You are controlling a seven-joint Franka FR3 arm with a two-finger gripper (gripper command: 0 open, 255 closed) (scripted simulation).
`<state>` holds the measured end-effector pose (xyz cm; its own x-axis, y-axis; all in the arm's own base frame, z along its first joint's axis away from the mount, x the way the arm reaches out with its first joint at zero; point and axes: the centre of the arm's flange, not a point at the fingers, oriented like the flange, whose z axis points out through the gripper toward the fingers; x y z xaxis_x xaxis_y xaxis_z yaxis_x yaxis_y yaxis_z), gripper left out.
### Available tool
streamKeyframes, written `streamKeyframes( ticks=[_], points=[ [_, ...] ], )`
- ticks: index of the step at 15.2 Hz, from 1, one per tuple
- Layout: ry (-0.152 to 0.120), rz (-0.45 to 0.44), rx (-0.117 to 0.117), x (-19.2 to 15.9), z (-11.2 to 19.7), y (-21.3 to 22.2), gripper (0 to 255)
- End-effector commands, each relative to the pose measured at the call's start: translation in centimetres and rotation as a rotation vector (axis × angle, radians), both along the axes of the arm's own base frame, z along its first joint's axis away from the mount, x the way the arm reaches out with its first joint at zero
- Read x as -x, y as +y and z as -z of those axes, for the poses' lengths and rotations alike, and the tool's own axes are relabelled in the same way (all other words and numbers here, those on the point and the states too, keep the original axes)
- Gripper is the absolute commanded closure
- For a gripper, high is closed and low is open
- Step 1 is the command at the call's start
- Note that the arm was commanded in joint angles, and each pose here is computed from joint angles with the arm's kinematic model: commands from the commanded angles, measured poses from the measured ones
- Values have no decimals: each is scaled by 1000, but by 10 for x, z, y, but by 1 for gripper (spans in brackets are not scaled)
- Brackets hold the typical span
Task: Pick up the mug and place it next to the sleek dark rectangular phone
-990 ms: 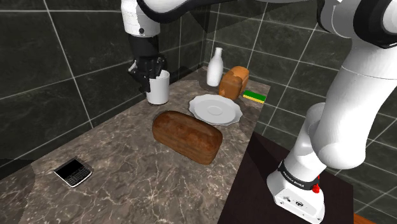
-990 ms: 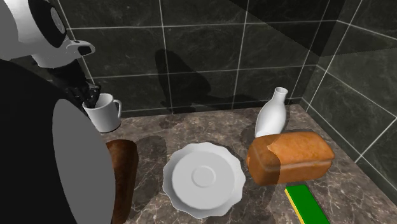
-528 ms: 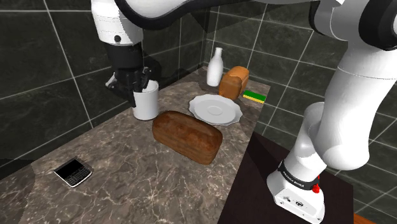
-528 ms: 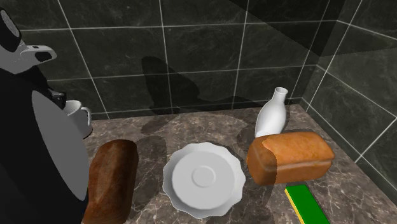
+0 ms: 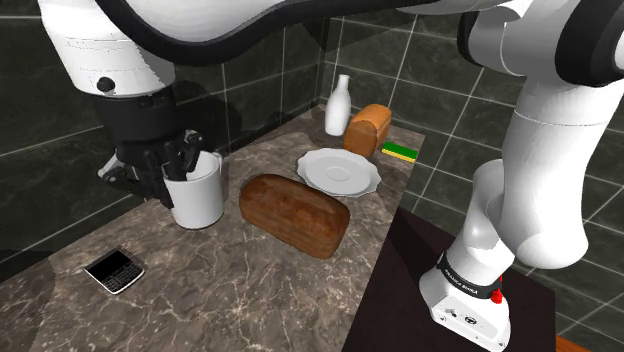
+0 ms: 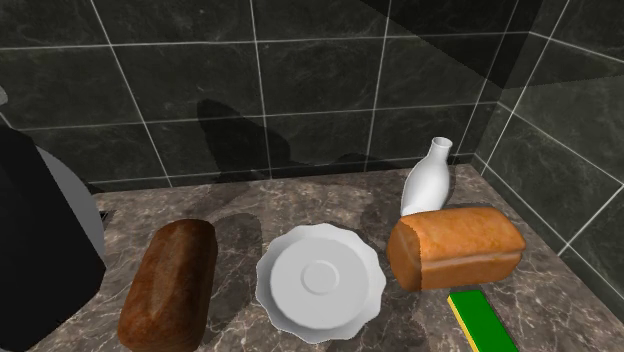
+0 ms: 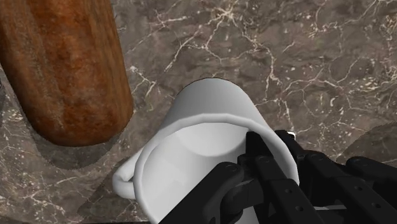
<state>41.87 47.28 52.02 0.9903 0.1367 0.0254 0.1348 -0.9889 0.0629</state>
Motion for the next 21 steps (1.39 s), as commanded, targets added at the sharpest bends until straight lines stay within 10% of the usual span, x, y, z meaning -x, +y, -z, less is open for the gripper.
streamKeyframes(
  ticks=[1,21],
  points=[
    [0,2,0,11,-2,23,255],
    [0,2,0,21,93,43,255]
  ],
)
